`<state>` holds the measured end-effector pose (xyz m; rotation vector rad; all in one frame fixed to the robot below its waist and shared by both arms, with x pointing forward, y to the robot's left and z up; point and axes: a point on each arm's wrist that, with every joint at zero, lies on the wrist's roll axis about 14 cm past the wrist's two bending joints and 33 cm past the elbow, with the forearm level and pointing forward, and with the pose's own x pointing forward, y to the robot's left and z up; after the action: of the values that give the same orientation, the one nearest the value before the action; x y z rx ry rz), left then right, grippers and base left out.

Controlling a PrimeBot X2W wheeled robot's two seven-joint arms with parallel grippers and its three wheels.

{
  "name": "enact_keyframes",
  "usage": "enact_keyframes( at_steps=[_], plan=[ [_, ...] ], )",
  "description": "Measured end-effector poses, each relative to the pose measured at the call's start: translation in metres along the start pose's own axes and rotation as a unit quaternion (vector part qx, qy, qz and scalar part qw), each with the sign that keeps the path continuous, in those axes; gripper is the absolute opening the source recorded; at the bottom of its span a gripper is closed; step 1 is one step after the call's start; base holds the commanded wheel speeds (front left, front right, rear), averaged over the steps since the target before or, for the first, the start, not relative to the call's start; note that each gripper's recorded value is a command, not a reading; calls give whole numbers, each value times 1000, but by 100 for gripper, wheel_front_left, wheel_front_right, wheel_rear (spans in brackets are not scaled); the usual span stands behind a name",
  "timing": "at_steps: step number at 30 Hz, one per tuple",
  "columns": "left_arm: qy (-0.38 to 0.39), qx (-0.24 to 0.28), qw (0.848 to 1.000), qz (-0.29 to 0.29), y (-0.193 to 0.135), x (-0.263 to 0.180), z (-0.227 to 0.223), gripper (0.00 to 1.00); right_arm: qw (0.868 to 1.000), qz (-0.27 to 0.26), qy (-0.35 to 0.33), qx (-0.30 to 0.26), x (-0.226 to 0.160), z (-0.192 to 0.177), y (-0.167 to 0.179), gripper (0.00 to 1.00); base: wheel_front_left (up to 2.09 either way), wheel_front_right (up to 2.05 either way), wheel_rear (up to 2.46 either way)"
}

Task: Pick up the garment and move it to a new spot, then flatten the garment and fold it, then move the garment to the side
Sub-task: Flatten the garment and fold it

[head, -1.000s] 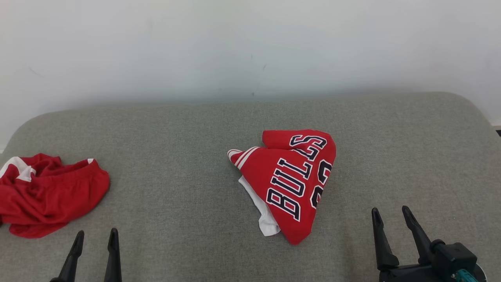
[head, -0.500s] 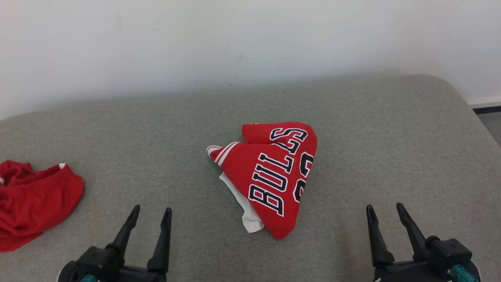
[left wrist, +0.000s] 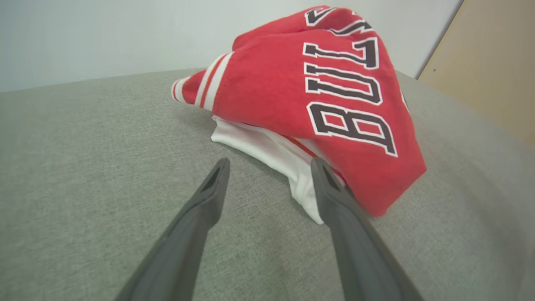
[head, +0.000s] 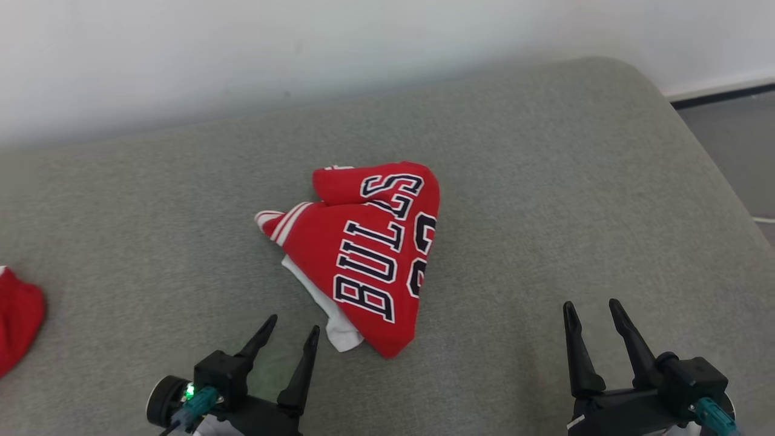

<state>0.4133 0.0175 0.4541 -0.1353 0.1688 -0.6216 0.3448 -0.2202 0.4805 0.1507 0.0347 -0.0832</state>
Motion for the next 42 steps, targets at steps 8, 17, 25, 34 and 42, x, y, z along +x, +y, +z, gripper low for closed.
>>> enact_keyframes(
  at_steps=[8, 17, 25, 34, 42],
  plan=[
    [68, 9, 997, -43, -16, 22, -41, 100, 1000, -31, 5, 0, -4, -5, -19, 100, 0, 0, 0],
    [91, 12, 993, -76, -35, 40, -56, 0, 998, -53, 13, -3, -10, -11, -32, 100, 0, 0, 0],
    [25, 17, 999, -36, -15, 41, -20, 0, 999, -46, 9, 0, -7, -10, -28, 100, 0, 0, 0],
    [-65, 55, 995, 57, 38, -7, 42, 0, 1000, -1, 9, 3, 7, -12, -1, 100, 0, 0, 0],
    [-73, 53, 982, 168, 76, -88, 56, 0, 998, 58, 8, 5, 22, -11, 37, 100, 0, 0, 0]
  ],
)
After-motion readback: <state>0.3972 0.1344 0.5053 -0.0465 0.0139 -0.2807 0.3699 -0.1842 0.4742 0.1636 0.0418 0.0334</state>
